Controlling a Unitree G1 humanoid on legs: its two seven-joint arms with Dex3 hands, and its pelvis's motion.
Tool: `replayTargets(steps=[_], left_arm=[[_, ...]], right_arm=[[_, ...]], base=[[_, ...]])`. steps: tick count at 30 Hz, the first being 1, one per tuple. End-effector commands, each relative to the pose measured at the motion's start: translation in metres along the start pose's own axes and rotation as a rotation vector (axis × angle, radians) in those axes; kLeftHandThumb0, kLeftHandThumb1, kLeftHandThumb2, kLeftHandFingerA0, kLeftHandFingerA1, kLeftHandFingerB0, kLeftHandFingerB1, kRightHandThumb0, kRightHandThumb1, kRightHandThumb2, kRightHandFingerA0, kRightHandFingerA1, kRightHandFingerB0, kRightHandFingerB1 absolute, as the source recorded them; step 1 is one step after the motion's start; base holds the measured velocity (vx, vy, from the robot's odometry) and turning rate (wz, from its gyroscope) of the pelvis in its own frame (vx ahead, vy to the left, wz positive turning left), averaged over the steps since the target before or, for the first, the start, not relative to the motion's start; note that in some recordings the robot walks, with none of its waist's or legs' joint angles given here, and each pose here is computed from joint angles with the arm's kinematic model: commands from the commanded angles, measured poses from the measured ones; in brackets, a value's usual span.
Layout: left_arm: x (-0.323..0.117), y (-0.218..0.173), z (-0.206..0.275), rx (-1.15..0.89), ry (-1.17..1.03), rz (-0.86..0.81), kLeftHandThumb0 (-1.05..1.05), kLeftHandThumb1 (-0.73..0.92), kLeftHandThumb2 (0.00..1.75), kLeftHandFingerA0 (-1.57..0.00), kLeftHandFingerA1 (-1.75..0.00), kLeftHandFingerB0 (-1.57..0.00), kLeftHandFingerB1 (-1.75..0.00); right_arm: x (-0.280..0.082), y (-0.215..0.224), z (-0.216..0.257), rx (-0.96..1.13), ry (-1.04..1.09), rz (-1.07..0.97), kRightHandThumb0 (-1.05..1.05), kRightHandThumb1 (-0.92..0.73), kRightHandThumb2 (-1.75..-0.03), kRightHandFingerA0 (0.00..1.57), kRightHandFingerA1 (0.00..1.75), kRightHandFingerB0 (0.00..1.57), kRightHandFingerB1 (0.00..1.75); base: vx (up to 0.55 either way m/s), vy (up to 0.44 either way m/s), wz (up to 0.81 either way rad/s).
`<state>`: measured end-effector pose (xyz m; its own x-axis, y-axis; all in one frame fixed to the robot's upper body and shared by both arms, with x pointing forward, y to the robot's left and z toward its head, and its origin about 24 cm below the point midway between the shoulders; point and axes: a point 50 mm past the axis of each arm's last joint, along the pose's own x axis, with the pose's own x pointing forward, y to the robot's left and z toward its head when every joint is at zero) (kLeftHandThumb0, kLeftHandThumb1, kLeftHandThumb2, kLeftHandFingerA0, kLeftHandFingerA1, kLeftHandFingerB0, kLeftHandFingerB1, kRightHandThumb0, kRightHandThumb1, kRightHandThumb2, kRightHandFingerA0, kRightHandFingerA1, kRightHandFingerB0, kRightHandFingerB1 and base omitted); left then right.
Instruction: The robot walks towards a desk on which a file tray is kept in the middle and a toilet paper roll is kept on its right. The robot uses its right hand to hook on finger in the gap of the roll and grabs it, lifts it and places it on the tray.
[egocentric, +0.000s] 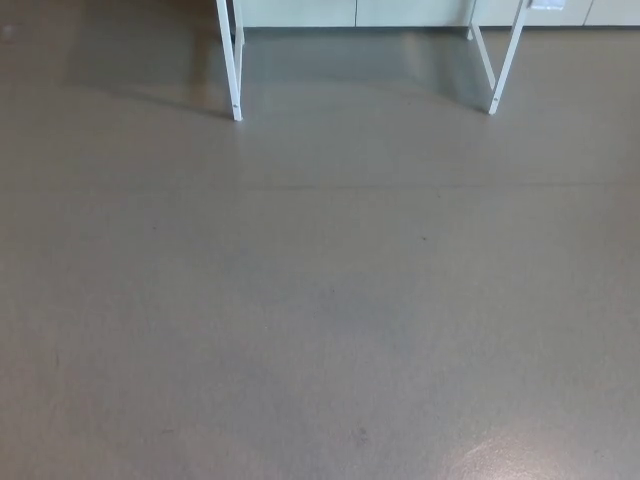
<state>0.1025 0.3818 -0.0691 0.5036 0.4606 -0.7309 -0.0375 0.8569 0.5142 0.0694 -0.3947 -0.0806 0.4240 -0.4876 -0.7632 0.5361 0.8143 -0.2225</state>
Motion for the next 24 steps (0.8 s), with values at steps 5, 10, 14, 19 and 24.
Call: replayTargets(steps=[5, 10, 14, 19, 24], left_arm=[[-0.0057, 0.0455, 0.0170, -0.095, 0.005, -0.010, -0.84, 0.92, 0.73, -0.13, -0.49, -0.08, -0.33], [-0.0069, 0.0457, 0.0172, -0.094, 0.012, -0.013, -0.84, 0.91, 0.73, -0.15, -0.46, -0.08, -0.31], [-0.0069, 0.0453, 0.0179, -0.107, 0.019, -0.016, -0.83, 0.92, 0.72, -0.13, -0.46, -0.07, -0.31], [-0.0076, 0.0432, 0.0170, -0.125, 0.015, -0.034, -0.88, 0.77, 1.15, -0.11, -0.55, -0.02, -0.36], [-0.0078, 0.0430, 0.0168, -0.145, 0.023, -0.032, -0.88, 0.77, 1.15, -0.11, -0.54, 0.00, -0.36]], right_arm=[[-0.0086, -0.0371, 0.0331, 0.505, -0.256, 0.086, -0.36, -0.72, -0.69, 0.88, 1.31, 0.45, 0.81], [-0.0086, -0.0377, 0.0330, 0.513, -0.259, 0.091, -0.36, -0.72, -0.69, 0.88, 1.31, 0.45, 0.81], [-0.0086, -0.0382, 0.0329, 0.518, -0.261, 0.096, -0.36, -0.72, -0.69, 0.88, 1.31, 0.45, 0.81], [-0.0090, -0.0399, 0.0349, 0.517, -0.267, 0.099, -0.36, -0.72, -0.69, 0.88, 1.31, 0.45, 0.81], [-0.0090, -0.0399, 0.0349, 0.518, -0.268, 0.101, -0.36, -0.72, -0.69, 0.88, 1.31, 0.45, 0.81]], base=[[0.00, 0.000, 0.00], [0.00, 0.000, 0.00], [0.00, 0.000, 0.00], [0.00, 0.000, 0.00], [0.00, 0.000, 0.00]])
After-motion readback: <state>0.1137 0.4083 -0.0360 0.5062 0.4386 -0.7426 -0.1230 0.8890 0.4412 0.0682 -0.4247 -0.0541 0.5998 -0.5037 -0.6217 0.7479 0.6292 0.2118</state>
